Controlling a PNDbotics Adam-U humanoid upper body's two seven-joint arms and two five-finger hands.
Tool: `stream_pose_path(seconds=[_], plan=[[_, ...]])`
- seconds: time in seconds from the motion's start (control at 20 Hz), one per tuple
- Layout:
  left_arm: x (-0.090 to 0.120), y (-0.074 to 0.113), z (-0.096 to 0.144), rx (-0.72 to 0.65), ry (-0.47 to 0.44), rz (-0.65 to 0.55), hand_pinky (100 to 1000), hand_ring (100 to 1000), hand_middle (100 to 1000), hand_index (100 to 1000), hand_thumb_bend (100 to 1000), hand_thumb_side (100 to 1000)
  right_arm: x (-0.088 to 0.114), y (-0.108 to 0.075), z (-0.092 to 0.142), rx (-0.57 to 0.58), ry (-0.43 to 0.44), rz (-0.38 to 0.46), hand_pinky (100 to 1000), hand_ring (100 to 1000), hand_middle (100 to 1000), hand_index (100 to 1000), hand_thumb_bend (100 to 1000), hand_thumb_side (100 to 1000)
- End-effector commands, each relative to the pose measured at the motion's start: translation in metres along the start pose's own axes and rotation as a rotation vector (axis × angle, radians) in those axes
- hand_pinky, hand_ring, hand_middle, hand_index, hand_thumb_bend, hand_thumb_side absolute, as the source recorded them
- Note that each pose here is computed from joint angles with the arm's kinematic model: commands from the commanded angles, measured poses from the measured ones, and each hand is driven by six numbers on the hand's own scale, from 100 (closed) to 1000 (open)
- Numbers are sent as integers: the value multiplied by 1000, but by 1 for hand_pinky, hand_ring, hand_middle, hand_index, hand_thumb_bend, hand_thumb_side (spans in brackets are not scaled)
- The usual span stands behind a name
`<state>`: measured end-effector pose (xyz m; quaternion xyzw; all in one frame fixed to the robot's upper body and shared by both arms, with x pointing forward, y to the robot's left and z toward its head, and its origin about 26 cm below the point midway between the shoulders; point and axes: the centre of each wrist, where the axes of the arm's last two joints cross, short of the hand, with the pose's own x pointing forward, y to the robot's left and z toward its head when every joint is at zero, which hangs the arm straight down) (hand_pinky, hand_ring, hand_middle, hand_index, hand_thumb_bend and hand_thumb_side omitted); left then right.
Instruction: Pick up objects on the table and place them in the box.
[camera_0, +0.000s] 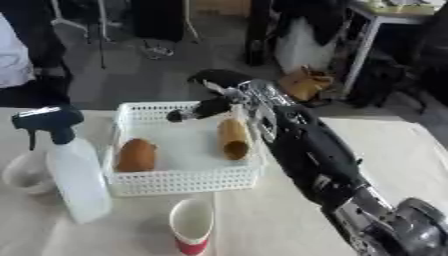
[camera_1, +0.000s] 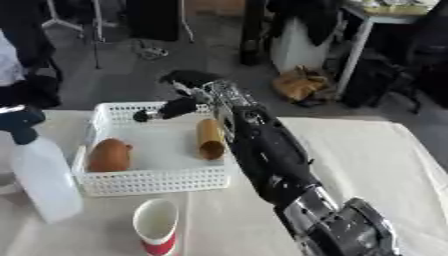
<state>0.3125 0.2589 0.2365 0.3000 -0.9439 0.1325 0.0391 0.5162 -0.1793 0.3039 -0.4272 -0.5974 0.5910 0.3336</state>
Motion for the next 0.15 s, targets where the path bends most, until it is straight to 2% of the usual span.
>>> stream_pose_path(seconds=[0.05, 0.1, 0.15], plan=[[2, 2, -7, 15, -29, 0, 981, 924, 824, 840, 100, 1000, -13, -45, 11, -136, 12, 9, 844, 903, 894, 1000, 599, 1000], [1, 3, -8, 16, -32, -5, 981, 924, 824, 840, 100, 1000, -16, -58, 17, -197, 5, -6, 844, 903, 894, 1000, 599, 1000], [1, 4, -8, 17, -35, -10, 981, 925, 824, 840, 100, 1000, -18, -68, 23, -245, -5, -19, 808, 879, 879, 1000, 549, 1000]])
